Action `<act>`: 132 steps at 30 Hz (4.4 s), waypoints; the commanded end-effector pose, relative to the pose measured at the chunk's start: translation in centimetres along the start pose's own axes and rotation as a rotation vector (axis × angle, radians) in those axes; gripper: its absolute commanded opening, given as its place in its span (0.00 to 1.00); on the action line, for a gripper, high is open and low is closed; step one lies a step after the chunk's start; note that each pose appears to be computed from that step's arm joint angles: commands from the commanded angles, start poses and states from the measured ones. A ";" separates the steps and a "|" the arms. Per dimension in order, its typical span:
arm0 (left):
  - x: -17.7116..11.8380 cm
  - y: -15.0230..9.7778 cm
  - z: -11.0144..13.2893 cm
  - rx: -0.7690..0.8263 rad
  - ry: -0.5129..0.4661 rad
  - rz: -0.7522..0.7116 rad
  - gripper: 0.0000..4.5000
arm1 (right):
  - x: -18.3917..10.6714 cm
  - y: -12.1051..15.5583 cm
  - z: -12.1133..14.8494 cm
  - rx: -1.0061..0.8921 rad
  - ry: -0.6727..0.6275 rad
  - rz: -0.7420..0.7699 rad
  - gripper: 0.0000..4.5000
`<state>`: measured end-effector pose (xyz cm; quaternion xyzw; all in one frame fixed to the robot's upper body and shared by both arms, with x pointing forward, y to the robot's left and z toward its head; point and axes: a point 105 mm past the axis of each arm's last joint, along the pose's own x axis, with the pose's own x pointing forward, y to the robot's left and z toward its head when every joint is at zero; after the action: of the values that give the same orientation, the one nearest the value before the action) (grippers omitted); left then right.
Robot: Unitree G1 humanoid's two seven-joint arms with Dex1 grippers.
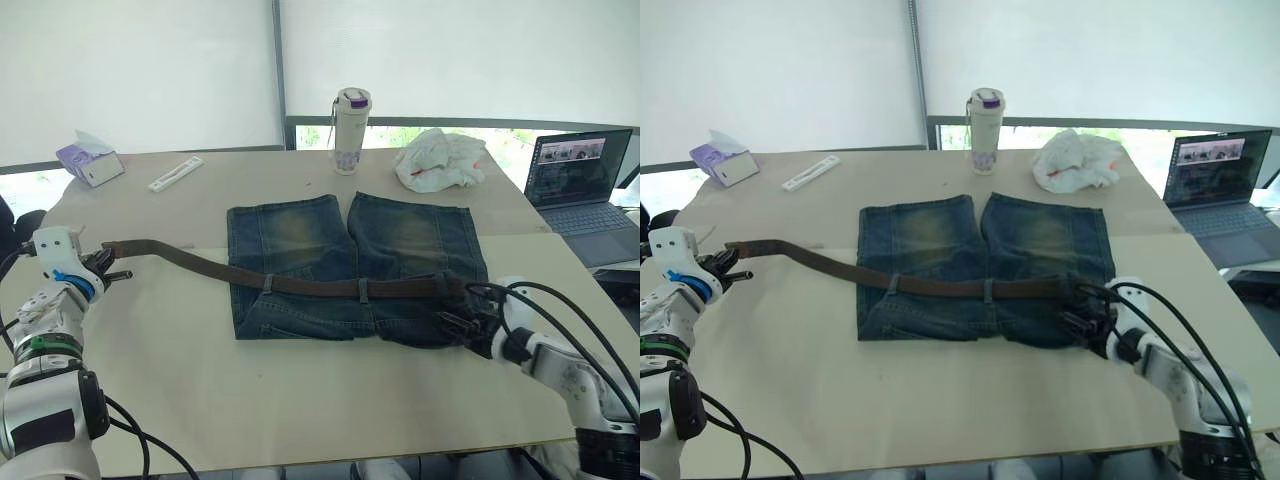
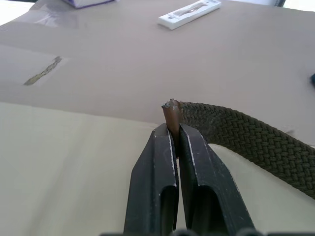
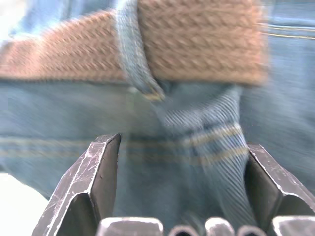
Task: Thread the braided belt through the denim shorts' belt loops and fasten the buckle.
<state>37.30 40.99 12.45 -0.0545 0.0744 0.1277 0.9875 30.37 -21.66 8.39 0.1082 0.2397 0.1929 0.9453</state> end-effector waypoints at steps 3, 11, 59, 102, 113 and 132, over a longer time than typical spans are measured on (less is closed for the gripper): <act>0.2 0.4 1.9 0.048 -0.031 0.057 0.08 | 0.8 2.0 1.9 0.012 -0.076 0.046 0.77; -0.6 2.7 3.7 0.035 -0.098 0.147 0.85 | -2.1 0.5 2.0 -0.073 -0.038 0.053 0.77; -4.9 -22.4 -2.4 0.252 0.231 -1.316 1.00 | -2.1 0.0 9.0 -0.218 0.079 0.397 0.01; -4.2 -22.2 -4.9 0.243 0.502 -1.305 0.00 | -5.9 3.4 7.0 -0.447 -0.202 0.572 0.01; -0.4 -24.1 2.6 0.333 0.037 -1.059 0.00 | -2.3 1.9 10.5 -0.522 -0.349 0.382 0.01; -8.5 -21.7 2.6 1.234 -0.796 -1.210 0.00 | -5.2 4.0 7.6 -1.414 -0.593 0.317 0.01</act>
<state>36.63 18.27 16.14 0.4374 -0.1769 -0.4741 0.7434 30.49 -21.75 15.63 -0.3592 -0.1305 0.4004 0.8328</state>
